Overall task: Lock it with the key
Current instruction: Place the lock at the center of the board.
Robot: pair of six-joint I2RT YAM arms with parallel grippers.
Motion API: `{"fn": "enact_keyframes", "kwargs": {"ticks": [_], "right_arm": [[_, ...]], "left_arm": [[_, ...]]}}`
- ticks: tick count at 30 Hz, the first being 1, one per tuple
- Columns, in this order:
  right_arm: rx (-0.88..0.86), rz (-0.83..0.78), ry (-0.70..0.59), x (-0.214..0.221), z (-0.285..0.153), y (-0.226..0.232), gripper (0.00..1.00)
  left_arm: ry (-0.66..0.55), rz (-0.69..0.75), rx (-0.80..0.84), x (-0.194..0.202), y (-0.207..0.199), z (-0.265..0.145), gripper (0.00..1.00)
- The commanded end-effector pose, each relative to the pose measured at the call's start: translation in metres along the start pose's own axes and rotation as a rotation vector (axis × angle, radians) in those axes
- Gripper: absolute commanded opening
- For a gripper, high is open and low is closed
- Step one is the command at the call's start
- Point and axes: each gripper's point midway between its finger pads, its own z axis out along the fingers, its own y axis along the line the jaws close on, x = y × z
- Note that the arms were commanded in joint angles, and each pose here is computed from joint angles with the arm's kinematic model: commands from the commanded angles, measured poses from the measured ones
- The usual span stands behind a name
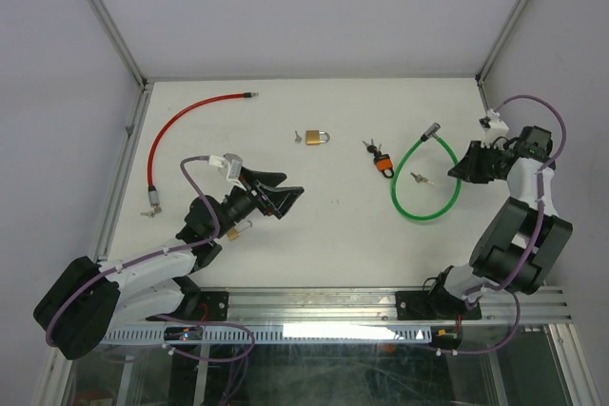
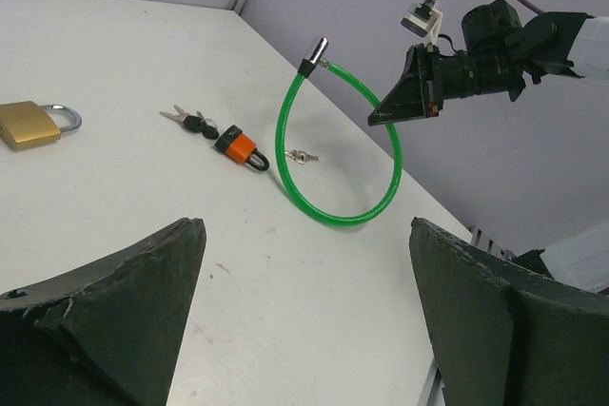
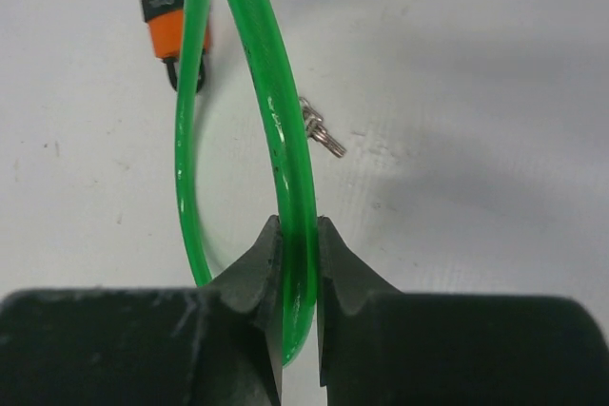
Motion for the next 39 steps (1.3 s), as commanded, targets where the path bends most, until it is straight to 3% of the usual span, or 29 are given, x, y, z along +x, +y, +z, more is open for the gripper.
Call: {"fn": "enact_keyframes", "kwargs": {"ticks": [1,5,12,15,20,27,31,34,39], "right_arm": [[0.087,-0.005,-0.008,-0.014,-0.004,-0.029,0.02],[0.230,0.043,0.032,-0.009,-0.001,-0.061,0.10],[0.340,0.031,0.017,-0.011,-0.005,-0.078,0.44],[0.381,-0.008,-0.025,-0.021,-0.016,-0.077,0.54],[0.259,-0.114,-0.180,-0.052,-0.035,-0.031,0.54],[-0.193,-0.337,-0.433,-0.106,-0.076,0.115,0.54],[-0.454,-0.418,-0.489,-0.122,-0.095,0.191,0.54],[-0.556,-0.433,-0.478,-0.112,-0.087,0.204,0.54],[-0.528,-0.351,-0.438,-0.080,-0.047,0.173,0.54]], "left_arm": [[-0.008,0.038,-0.002,-0.001,0.003,-0.003,0.90],[-0.007,0.039,-0.006,0.001,0.005,-0.006,0.91],[0.026,0.058,-0.043,0.000,0.009,-0.004,0.92],[0.019,0.076,-0.061,-0.003,0.011,-0.006,0.93],[-0.007,0.108,-0.101,-0.012,0.017,-0.005,0.99],[0.019,0.155,-0.116,-0.028,0.030,0.018,0.99],[0.009,0.117,-0.113,-0.048,0.045,0.031,0.99],[-0.019,0.045,-0.101,-0.064,0.059,0.036,0.99],[-0.086,-0.132,-0.154,-0.088,0.103,0.041,0.99]]}}
